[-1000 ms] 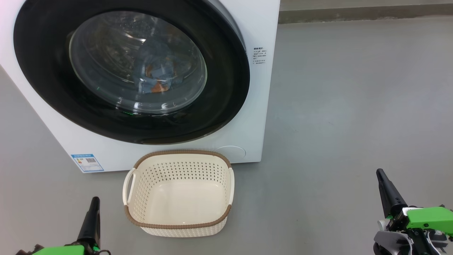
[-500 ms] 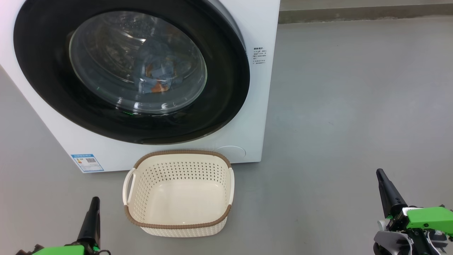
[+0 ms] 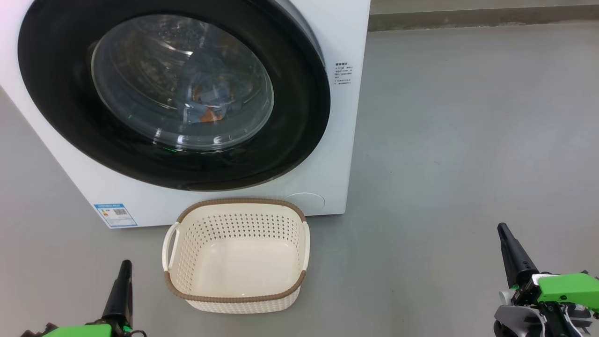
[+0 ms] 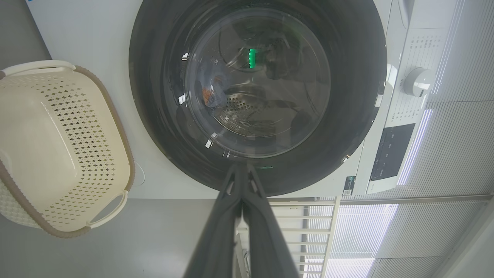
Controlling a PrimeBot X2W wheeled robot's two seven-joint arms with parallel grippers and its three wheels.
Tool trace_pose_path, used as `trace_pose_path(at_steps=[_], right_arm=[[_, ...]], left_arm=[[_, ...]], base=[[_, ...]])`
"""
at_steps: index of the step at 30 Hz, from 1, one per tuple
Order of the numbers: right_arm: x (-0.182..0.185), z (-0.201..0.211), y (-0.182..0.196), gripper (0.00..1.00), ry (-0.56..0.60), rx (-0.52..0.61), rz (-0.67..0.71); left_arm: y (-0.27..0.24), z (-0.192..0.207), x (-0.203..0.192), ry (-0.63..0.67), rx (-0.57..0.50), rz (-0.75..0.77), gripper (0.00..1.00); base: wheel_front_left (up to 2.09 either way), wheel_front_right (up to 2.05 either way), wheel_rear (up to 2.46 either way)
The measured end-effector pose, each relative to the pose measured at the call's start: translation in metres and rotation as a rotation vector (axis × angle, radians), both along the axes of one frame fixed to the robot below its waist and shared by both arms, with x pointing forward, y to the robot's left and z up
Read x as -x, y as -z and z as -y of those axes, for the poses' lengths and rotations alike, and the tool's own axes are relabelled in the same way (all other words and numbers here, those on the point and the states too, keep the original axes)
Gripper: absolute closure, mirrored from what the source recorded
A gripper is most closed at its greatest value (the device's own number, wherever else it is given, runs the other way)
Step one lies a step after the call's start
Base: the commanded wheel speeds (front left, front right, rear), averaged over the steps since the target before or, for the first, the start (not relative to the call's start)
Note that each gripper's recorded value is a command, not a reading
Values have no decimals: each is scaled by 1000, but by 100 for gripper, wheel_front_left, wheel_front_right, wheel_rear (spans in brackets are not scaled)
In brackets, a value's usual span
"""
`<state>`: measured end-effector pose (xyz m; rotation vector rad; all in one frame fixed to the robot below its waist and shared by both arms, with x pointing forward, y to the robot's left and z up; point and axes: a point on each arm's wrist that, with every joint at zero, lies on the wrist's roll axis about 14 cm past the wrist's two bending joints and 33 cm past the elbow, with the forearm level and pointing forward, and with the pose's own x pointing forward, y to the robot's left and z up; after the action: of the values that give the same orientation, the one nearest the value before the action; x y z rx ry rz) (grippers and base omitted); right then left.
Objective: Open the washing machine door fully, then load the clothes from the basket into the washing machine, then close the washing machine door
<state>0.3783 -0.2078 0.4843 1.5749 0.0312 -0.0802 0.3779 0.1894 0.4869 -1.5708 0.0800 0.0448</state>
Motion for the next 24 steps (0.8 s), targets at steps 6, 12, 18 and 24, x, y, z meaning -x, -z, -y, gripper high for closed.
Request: trace_pose_path(at_steps=[6,12,18,24], right_arm=[[0,0,0,100,0,0,0],[0,0,0,100,0,0,0],[0,0,0,100,0,0,0],[0,0,0,100,0,0,0]], left_arm=[[0,0,0,0,0,0,100],[0,0,0,0,0,0,100],[0,0,0,0,0,0,100],[0,0,0,0,0,0,100]], base=[[0,0,0],[0,0,0],[0,0,0],[0,0,0]])
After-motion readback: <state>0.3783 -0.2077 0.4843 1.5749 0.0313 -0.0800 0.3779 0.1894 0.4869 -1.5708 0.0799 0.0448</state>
